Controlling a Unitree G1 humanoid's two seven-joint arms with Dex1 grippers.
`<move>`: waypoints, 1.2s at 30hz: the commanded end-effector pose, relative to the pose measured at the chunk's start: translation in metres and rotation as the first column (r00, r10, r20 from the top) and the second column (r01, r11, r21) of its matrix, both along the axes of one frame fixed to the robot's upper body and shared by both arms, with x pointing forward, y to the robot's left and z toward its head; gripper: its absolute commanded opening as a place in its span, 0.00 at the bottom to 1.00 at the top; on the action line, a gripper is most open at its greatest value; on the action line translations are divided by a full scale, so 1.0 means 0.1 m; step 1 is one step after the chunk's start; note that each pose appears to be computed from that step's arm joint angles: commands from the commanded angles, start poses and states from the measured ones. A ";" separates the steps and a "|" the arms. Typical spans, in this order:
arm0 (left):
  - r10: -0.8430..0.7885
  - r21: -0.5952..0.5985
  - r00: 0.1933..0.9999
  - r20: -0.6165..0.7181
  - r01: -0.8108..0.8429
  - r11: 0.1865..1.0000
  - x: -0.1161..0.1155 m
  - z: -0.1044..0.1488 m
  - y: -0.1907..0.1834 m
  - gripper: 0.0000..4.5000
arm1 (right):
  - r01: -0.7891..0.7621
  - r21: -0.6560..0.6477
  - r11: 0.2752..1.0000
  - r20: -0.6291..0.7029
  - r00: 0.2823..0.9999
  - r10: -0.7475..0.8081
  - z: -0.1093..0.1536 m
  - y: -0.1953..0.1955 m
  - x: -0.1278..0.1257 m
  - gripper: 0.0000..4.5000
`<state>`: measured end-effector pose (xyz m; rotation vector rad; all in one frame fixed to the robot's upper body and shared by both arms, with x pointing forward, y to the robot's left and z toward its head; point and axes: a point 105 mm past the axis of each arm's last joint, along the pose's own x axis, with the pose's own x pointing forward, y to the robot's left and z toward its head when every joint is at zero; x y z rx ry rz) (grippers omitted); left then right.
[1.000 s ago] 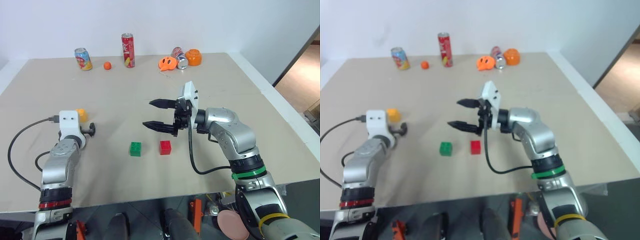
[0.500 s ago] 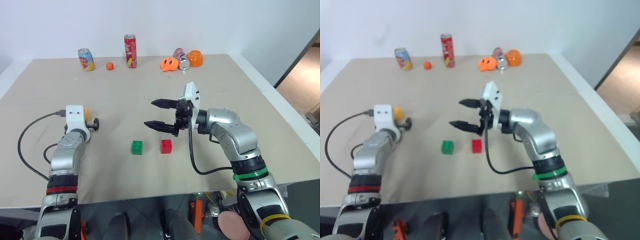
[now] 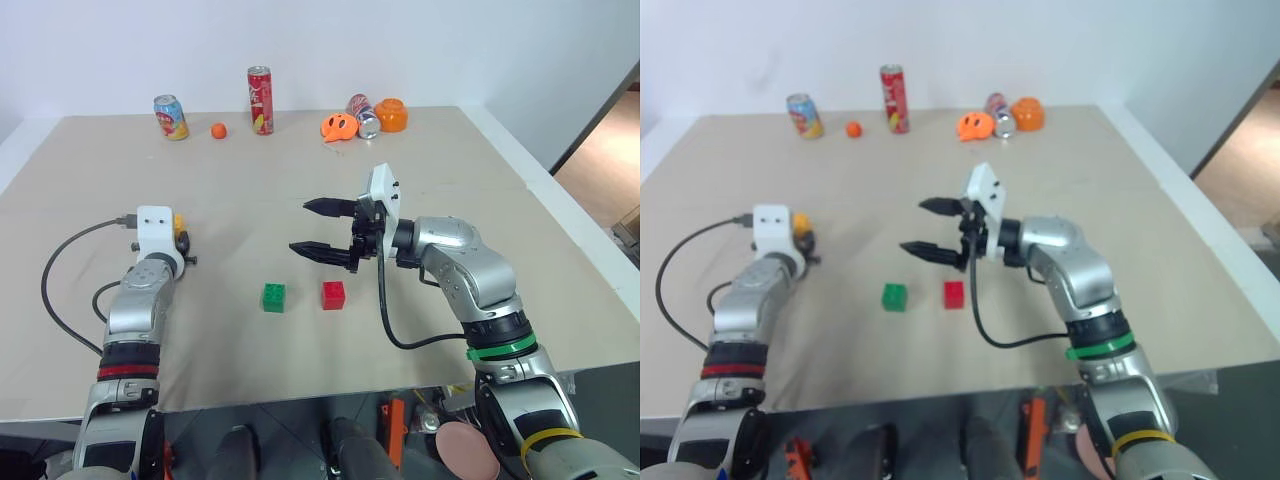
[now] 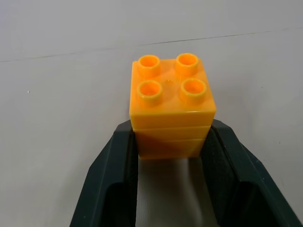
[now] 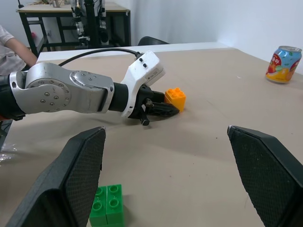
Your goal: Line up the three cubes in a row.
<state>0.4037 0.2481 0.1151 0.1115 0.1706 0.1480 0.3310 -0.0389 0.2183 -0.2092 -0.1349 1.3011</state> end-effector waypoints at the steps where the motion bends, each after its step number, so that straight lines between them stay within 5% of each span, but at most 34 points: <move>1: -0.076 0.052 0.988 0.131 0.069 0.996 -0.01 0.30 -0.03 0.29 | 0.004 0.010 1.000 0.047 0.999 -0.004 0.11 -0.03 0.00 0.95; 6: -0.378 0.141 0.900 0.216 0.354 0.924 -0.12 0.49 -0.20 0.29 | -0.013 -0.002 1.000 0.041 0.999 0.013 0.10 -0.05 -0.03 0.95; 12: -0.753 0.215 0.655 0.066 0.727 0.652 -0.49 0.35 -0.26 0.29 | -0.049 -0.021 0.999 0.028 0.998 0.049 0.11 -0.16 -0.14 0.95; 15: -0.859 0.149 0.510 0.037 0.847 0.510 -0.63 0.36 -0.29 0.29 | -0.027 -0.013 1.000 0.026 0.999 0.028 0.12 -0.20 -0.14 0.95; 25: -0.957 0.096 0.289 0.033 0.952 0.291 -0.70 0.42 -0.41 0.29 | 0.001 -0.015 1.000 0.030 1.000 0.000 0.11 -0.23 -0.16 0.95; 36: -0.978 0.055 0.061 -0.198 0.997 0.051 -0.80 0.09 -0.46 0.29 | 0.016 -0.014 1.000 0.032 0.999 -0.015 0.12 -0.26 -0.18 0.95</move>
